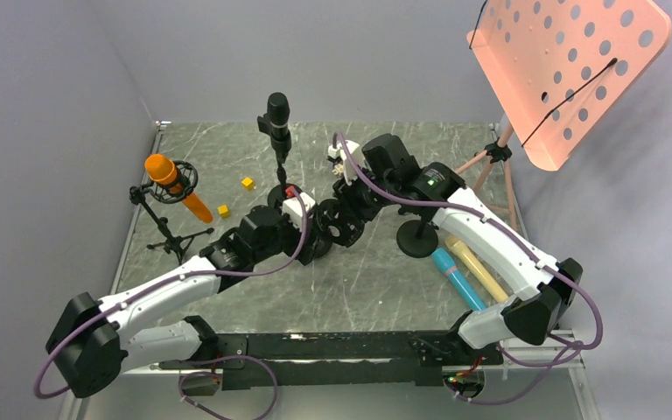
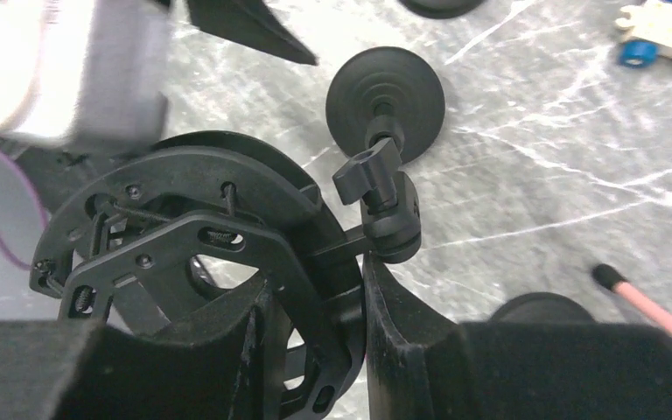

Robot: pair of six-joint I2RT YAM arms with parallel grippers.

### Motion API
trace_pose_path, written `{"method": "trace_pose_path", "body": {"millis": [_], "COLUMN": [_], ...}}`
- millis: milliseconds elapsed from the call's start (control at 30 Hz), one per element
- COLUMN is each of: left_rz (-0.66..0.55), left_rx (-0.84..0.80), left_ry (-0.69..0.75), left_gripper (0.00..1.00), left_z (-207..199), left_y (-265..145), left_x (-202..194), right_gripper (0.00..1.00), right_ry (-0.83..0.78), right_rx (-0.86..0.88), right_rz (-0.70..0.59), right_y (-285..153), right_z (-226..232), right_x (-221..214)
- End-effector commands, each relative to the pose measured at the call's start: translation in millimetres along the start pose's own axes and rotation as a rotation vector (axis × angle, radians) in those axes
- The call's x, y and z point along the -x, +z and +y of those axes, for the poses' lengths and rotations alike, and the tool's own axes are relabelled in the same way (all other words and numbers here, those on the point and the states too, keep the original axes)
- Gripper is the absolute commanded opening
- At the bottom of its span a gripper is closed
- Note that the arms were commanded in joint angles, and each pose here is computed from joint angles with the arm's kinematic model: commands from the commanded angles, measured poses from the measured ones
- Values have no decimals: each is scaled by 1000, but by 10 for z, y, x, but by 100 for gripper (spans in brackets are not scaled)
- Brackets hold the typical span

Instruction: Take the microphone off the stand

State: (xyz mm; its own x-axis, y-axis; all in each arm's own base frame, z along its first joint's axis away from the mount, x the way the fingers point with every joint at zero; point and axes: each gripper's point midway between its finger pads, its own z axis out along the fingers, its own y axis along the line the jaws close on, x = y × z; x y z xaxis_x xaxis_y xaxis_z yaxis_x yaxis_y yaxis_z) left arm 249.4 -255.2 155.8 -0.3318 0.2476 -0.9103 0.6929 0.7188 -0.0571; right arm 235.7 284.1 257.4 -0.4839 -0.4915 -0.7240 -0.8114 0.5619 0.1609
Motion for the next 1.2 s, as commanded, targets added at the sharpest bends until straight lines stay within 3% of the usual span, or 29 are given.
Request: {"method": "trace_pose_path", "body": {"millis": [0, 167, 367, 567, 800, 1167], "left_rz": [-113, -134, -313, -449, -453, -330], "left_rx": [-212, -212, -281, -355, -489, -461], "left_ry": [230, 282, 412, 551, 560, 615], "left_gripper": [85, 86, 86, 87, 87, 80], "left_z": [-327, -267, -390, -570, -770, -621], "left_y": [-306, -639, -1163, -1416, -1245, -648], "left_x": [491, 630, 1099, 1462, 1530, 1120], "right_gripper": [0, 0, 0, 0, 0, 0], "right_ry": [-137, -221, -275, -287, -272, -249], "right_rx": [-79, -51, 42, 102, 137, 169], "right_rz": [-160, -100, 92, 162, 243, 306], "right_y": [-246, -293, -238, -196, -81, 209], "right_z": [-128, -102, -46, 11, 9, -41], "right_x": [562, 542, 295, 138, -52, -144]}}
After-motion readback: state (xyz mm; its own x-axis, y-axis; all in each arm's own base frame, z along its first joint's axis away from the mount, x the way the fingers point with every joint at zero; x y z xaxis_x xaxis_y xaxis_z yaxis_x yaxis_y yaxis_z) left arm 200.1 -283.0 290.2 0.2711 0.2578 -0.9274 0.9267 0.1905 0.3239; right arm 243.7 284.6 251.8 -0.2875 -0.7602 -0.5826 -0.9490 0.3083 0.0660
